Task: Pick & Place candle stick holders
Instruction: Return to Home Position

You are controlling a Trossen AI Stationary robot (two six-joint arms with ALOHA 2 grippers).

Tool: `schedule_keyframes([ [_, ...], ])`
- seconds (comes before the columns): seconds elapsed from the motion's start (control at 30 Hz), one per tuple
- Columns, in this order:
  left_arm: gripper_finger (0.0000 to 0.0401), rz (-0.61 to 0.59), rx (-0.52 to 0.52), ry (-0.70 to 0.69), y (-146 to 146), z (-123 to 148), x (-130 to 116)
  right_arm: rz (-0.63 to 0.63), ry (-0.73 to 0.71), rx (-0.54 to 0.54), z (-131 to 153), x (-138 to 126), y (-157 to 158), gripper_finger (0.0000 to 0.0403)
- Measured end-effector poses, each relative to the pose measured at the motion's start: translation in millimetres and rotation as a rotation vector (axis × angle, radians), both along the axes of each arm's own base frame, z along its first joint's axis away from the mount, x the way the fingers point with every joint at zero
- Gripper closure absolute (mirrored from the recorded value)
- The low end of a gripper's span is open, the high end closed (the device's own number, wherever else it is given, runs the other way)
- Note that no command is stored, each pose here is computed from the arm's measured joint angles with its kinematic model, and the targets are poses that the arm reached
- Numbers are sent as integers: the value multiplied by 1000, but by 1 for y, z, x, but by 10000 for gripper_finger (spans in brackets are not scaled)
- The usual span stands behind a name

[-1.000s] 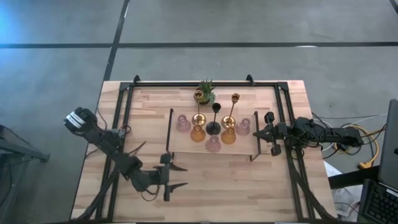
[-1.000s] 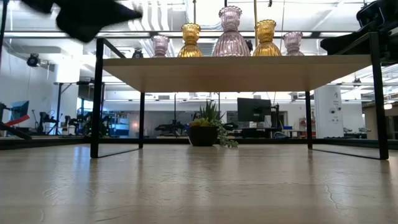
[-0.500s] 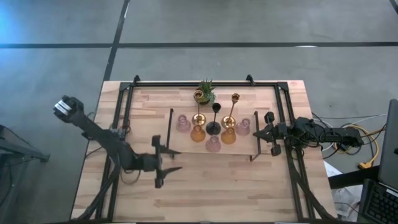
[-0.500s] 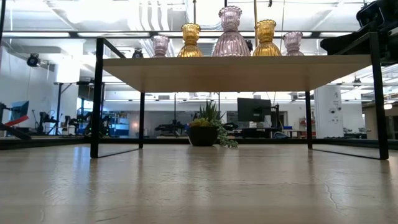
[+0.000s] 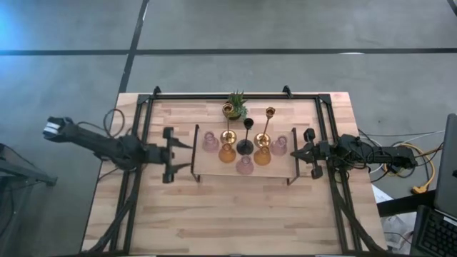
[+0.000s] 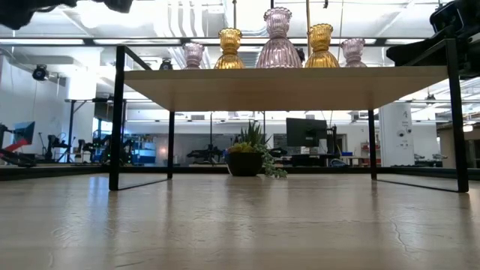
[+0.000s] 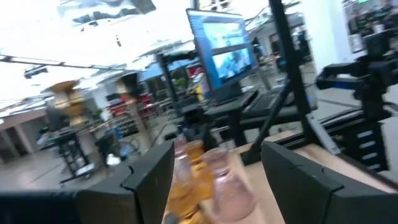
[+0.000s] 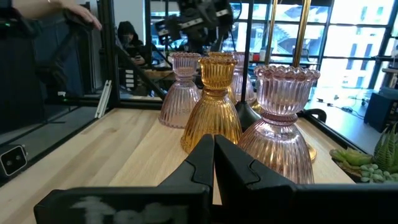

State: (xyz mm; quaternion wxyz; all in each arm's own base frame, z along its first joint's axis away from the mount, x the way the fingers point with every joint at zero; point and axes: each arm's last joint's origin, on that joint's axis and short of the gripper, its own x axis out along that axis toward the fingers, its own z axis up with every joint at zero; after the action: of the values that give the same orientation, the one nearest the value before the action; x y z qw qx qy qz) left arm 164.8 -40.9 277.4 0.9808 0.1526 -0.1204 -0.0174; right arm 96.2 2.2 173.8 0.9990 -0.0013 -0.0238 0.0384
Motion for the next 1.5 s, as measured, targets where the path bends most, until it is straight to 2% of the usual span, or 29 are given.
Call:
schedule_keyframes([
  [0.23,156,49,42,62,16,-14,-32,0,0,0,0,0,0,394],
  [0.5,156,40,88,101,20,-25,-47,0,0,0,0,0,0,394],
  [0.67,156,-1,69,96,24,-49,-54,0,0,0,0,0,0,394],
  [0.93,156,-2,11,38,28,-78,-62,0,0,0,0,0,0,394],
  [1.03,156,-3,8,66,28,-92,-62,-1,0,0,0,0,0,394],
  [1.3,156,-5,-16,93,29,-98,-68,0,-1,0,0,0,0,394],
  [1.5,156,-8,-59,163,30,-105,-69,0,0,0,0,0,0,394],
])
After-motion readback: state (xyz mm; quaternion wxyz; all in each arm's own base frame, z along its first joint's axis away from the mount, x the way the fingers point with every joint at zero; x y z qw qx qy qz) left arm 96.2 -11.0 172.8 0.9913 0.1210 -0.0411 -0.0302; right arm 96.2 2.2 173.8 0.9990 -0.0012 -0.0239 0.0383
